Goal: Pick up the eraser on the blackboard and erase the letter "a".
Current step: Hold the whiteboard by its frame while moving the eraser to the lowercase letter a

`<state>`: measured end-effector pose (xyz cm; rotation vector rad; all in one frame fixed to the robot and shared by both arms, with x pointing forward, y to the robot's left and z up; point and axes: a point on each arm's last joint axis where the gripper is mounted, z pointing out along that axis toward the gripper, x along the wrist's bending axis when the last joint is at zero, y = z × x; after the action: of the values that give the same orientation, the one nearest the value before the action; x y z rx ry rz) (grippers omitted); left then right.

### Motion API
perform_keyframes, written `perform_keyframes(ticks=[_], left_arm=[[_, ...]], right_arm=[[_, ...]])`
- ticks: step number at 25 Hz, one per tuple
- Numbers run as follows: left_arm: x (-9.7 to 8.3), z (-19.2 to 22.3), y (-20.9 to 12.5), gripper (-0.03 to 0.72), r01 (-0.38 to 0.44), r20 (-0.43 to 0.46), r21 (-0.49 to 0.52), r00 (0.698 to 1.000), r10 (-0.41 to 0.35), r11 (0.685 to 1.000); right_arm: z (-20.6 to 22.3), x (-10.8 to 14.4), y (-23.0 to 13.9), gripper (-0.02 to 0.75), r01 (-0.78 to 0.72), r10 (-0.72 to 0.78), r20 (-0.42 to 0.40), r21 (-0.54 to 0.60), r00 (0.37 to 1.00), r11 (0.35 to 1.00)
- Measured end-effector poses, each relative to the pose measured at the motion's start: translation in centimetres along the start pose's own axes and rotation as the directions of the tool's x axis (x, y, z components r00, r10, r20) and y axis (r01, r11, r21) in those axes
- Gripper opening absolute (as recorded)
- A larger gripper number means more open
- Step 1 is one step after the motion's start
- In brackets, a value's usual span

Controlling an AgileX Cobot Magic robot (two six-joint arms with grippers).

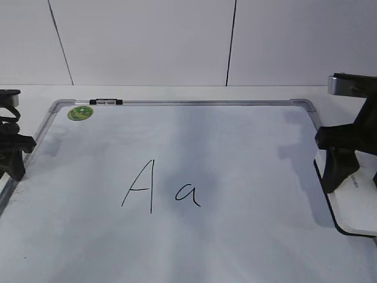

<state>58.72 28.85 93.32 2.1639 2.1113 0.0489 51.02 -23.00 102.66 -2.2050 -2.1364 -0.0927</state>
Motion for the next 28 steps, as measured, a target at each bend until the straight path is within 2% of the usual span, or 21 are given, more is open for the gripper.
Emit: perform_keyframes(ticks=[17, 23, 28], left_arm=[[0.61, 0.13, 0.06, 0.307, 0.017, -0.023, 0.002, 1.000, -0.017, 1.000], [0.52, 0.14, 0.17, 0.223, 0.027, -0.014, -0.009, 1.000, -0.027, 1.000], [0.45, 0.14, 0.19, 0.201, 0.035, -0.006, -0.011, 0.999, -0.035, 0.999]], right_arm=[[0.00, 0.08, -0.02, 0.566, 0.005, -0.005, -0.009, 0.002, 1.000, 1.000], [0.00, 0.11, -0.02, 0.566, 0.006, -0.006, -0.012, 0.003, 1.000, 1.000], [0.00, 0.13, -0.03, 0.566, 0.005, -0.005, -0.014, 0.003, 1.000, 1.000]])
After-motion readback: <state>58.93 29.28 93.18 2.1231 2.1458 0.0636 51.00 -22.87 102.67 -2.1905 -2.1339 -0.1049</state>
